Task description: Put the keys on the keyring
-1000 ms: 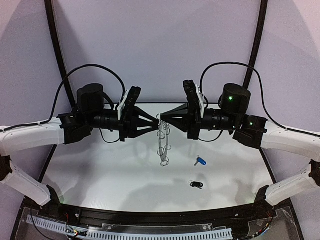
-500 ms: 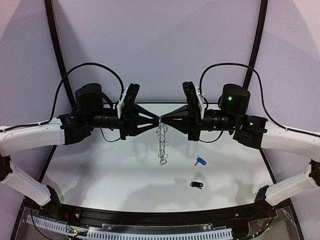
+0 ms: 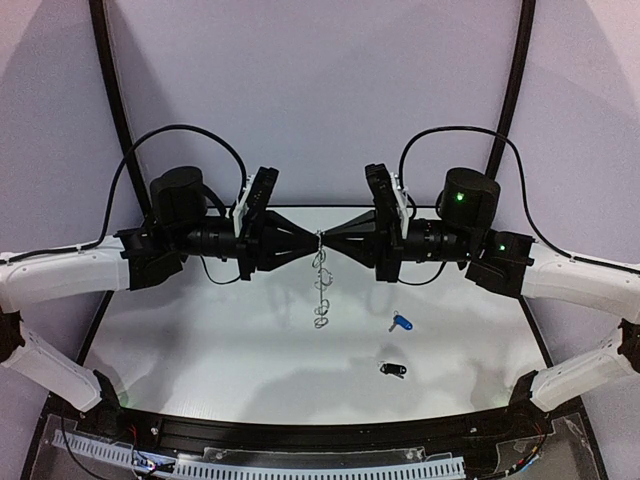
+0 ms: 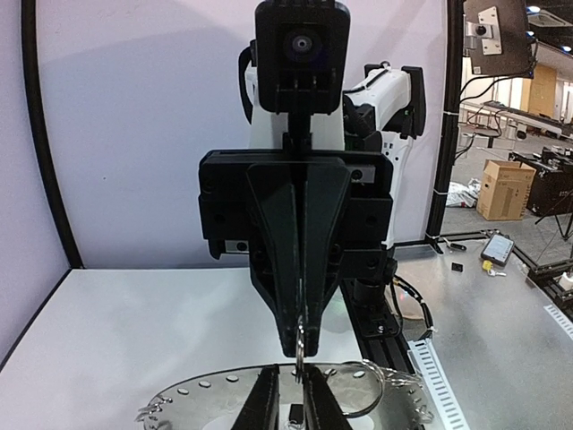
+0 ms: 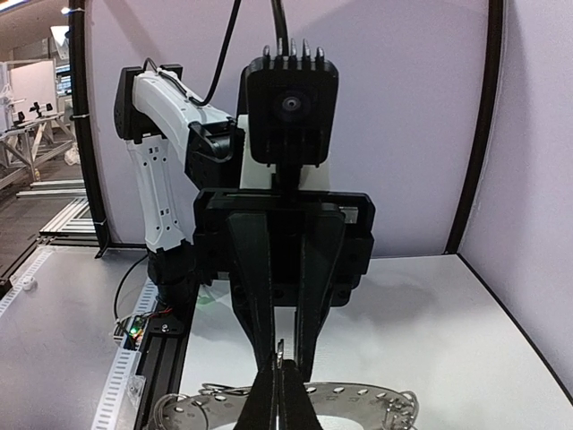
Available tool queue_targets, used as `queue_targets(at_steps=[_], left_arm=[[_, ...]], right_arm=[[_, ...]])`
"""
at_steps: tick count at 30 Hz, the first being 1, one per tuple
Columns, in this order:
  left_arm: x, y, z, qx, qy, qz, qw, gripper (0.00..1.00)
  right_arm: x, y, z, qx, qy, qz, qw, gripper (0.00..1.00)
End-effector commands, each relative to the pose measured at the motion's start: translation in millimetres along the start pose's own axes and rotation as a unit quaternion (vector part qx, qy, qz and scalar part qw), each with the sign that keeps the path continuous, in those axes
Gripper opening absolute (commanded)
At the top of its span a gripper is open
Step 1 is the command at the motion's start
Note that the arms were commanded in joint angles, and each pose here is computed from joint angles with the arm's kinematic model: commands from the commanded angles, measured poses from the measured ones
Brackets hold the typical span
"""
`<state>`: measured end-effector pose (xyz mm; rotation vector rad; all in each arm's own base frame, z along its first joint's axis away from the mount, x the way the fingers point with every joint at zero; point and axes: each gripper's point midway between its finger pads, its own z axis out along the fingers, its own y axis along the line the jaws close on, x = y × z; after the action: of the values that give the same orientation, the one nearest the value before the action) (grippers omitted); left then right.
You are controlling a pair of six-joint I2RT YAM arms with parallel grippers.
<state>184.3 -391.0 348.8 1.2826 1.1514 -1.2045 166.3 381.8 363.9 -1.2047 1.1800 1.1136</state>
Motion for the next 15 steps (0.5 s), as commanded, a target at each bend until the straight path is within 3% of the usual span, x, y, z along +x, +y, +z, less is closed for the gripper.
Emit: queue_targets(at_steps=[1,6,11,15], left_arm=[[-9.9,-4.4,-2.2,0.003,-0.015,0.007,1.0,0.1],[-10.2,-5.4,-2.2,0.006,-0.015,0.007,1.0,0.09],[-7.0,-9.0,-1.5,0.018,-0.01,0.008,1.0,0.01],[0.1,9.4,-2.2,-0.037,0.0,-0.007,0.999,0.01]], right_arm=[[-3.1,6.1,2.6,-0.015,-0.013,-0.01,1.0,0.0],[-0.6,8.4,5.4,-0.028,-0.006,-0.006,1.0,0.0],[-1.6,9.1,5.3,-0.03,-0.009,-0.006,0.999,0.0],[-2.6,10.3,4.0,-0.031,-0.01,-0.007,0.999,0.0]])
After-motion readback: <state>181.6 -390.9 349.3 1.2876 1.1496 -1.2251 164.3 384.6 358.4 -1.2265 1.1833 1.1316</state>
